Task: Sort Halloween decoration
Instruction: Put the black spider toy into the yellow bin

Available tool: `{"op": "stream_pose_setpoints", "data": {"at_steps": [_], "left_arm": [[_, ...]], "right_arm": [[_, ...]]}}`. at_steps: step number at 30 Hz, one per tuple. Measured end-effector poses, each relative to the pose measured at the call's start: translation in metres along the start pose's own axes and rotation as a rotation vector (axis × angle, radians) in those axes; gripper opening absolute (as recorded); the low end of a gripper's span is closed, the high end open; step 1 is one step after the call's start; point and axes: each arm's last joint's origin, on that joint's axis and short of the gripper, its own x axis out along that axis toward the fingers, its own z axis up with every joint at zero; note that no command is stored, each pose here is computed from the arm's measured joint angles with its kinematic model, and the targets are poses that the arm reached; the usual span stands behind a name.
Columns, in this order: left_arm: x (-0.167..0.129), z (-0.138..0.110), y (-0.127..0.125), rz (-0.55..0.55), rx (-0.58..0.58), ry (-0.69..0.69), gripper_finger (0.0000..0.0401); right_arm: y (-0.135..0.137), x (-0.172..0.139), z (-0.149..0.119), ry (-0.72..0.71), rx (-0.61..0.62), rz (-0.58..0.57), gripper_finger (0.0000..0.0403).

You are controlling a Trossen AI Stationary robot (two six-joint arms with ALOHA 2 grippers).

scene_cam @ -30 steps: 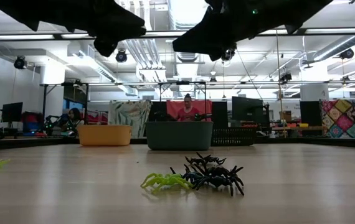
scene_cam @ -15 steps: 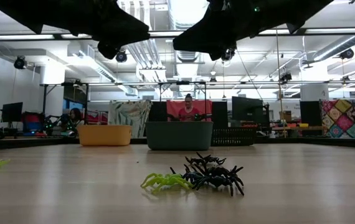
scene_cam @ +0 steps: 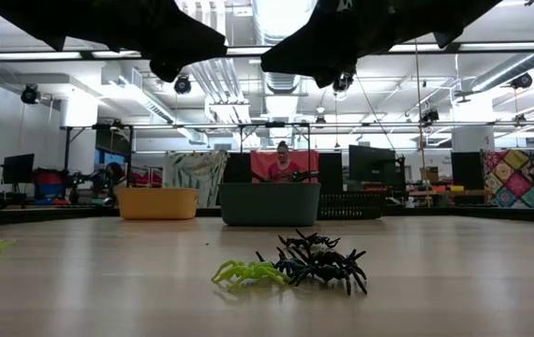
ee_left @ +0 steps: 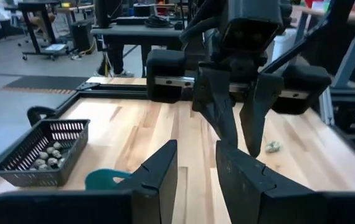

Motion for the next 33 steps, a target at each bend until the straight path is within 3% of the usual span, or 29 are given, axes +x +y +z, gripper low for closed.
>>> {"op": "stream_pose_setpoints", "data": {"at_steps": [4, 9, 15, 18, 23, 29, 33], "left_arm": [[0.0, -0.001, 0.0, 0.002, 0.101, 0.015, 0.0093], [0.0, 0.0, 0.005, 0.022, 0.179, 0.006, 0.0093], [-0.003, 0.011, 0.015, 0.078, -0.155, -0.095, 0.0093], [-0.003, 0.011, 0.014, 0.061, -0.21, -0.092, 0.0093], [-0.002, -0.007, 0.004, -0.003, -0.196, 0.048, 0.0093], [-0.005, -0.021, -0.012, -0.106, -0.452, 0.224, 0.0093], [-0.011, -0.035, -0.034, -0.144, -0.527, 0.378, 0.0093]], "right_arm": [[-0.009, 0.001, -0.001, 0.004, -0.053, -0.043, 0.0068], [-0.037, 0.0, -0.002, 0.014, -0.043, -0.23, 0.0068], [-0.07, -0.003, 0.007, -0.141, 0.205, -0.339, 0.0068], [-0.075, -0.004, 0.008, -0.164, 0.256, -0.345, 0.0068], [-0.058, -0.001, 0.004, -0.103, 0.242, -0.144, 0.0068], [-0.025, 0.001, 0.005, -0.071, 0.474, -0.027, 0.0068], [-0.004, 0.0, 0.003, -0.023, 0.578, 0.032, 0.0068]]}}
